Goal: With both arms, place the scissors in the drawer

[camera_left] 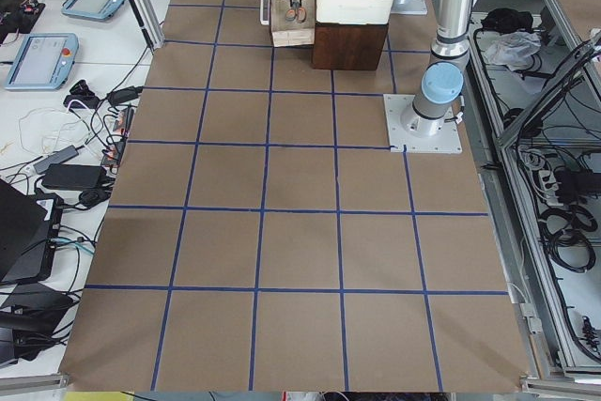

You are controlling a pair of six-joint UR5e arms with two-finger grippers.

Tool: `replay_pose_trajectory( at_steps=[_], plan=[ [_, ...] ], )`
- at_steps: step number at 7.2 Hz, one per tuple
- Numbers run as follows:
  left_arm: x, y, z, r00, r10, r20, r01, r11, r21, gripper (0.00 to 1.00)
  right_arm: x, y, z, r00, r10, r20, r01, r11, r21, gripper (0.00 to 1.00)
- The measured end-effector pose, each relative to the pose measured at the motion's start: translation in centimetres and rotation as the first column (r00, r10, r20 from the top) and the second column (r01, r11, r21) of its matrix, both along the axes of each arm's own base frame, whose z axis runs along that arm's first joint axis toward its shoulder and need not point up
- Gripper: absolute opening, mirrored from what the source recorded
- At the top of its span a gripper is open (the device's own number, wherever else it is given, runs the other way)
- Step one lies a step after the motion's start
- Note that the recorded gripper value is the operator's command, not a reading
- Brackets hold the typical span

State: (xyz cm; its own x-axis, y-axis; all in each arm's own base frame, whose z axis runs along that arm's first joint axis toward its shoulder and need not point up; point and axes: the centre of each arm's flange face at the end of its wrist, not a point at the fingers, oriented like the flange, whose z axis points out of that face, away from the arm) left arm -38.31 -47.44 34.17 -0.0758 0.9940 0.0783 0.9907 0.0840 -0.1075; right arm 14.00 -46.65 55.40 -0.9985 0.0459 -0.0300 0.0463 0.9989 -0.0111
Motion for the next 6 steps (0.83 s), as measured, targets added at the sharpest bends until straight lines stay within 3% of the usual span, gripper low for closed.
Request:
replay_pose_trajectory(
  at_steps=[2,4,5,6],
  plan=[
    [-0.3,-0.5,-1.3,1.0,-0.004,0.005,0.004,1.0,0.005,0.11,-0.5,-0.3,-0.3,0.998,0.001,-0.06,-0.001,1.0,-0.001,1.0],
    [-0.4,-0.8,-2.4,1.0,-0.002,0.009,0.002,1.0,0.012,0.13,-0.6,-0.3,-0.5,0.997,0.002,-0.08,-0.002,1.0,0.001,1.0],
    [-0.5,-0.8,-3.0,1.0,-0.003,0.015,0.003,1.0,0.021,0.25,-0.7,-0.3,-0.5,0.997,0.002,-0.08,-0.002,1.0,0.002,1.0],
    [-0.5,-0.9,-3.5,1.0,-0.004,0.019,0.004,1.0,0.029,0.61,-0.7,-0.3,-0.5,0.997,0.003,-0.08,-0.003,1.0,0.002,1.0]
  ],
)
